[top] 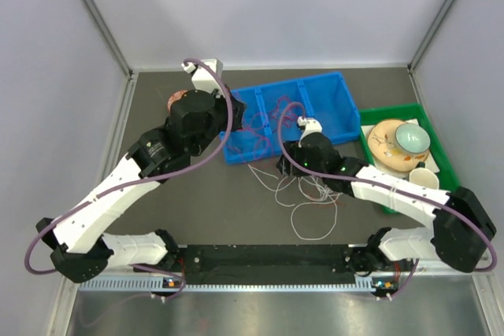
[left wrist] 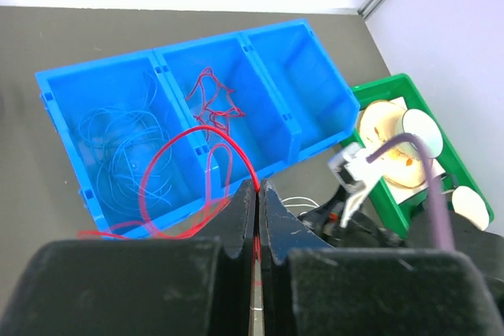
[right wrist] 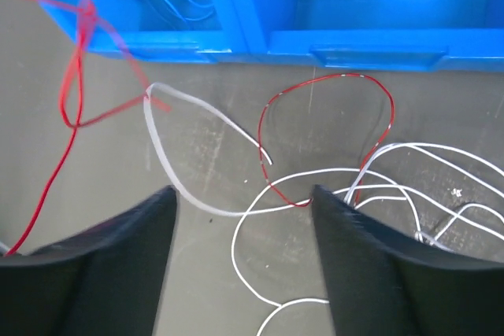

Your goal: Untangle the cables

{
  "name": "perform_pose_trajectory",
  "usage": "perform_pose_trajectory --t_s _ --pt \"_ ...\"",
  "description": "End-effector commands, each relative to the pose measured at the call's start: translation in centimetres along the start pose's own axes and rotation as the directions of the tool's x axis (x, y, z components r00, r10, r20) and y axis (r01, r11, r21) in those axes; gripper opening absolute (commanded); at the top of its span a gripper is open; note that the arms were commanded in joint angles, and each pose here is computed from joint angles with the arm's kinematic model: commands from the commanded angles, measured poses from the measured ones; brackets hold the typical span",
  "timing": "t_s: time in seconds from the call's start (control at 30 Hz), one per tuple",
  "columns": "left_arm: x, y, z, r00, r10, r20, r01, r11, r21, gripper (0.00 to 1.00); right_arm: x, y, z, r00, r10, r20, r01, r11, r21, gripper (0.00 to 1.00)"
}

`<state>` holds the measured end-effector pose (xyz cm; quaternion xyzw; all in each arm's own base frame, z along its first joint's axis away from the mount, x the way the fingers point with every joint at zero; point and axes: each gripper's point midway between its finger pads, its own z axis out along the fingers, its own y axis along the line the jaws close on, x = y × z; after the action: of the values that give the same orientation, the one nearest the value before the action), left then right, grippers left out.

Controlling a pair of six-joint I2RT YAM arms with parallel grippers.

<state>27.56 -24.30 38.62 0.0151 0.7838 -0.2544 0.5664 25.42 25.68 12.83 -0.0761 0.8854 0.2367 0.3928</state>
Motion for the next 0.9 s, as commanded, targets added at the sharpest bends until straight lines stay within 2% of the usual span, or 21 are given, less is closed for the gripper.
perform_pose_trajectory --t_s 0.0,0.07,0.3,0.47,0.53,0.7,0.87 --pt "-3.1 -0.8 -1.6 0.996 -0.03 0.081 0.027 0.999 0.035 0.0 -1.6 1.1 1.1 0.998 0.013 0.069 -0.012 1.0 -0.026 0.64" --pt "-3.3 -0.4 -1.7 0.996 -0.025 0.089 0.024 1.0 0.019 0.0 -1.3 1.4 1.3 0.998 0.017 0.053 -0.014 0.999 -0.043 0.59" --pt "-6.0 -0.7 -2.8 0.987 -0.021 0.157 0.017 1.0 0.026 0.0 1.6 0.9 1.9 1.0 0.01 -0.014 -0.011 0.998 -0.063 0.56" --pt "-8.4 -1.0 -3.3 0.974 -0.02 0.224 0.016 1.0 0.022 0.0 4.4 0.9 2.7 0.995 -0.024 -0.096 0.017 0.998 -0.068 0.63" --pt "-10.6 -1.6 -3.8 0.959 -0.034 0.283 0.024 0.999 0.04 0.0 5.0 1.0 2.6 0.994 -0.027 -0.105 0.02 0.998 -0.067 0.63" --pt "-15.3 -4.5 -4.8 0.911 -0.09 0.402 0.033 0.989 0.146 0.0 3.8 0.7 1.7 1.0 0.016 -0.014 -0.017 0.997 -0.072 0.63" --pt "-17.5 -6.4 -4.4 0.881 -0.118 0.459 0.025 0.979 0.203 0.0 6.2 -0.5 1.3 0.996 0.077 -0.05 -0.079 0.995 -0.054 0.6"
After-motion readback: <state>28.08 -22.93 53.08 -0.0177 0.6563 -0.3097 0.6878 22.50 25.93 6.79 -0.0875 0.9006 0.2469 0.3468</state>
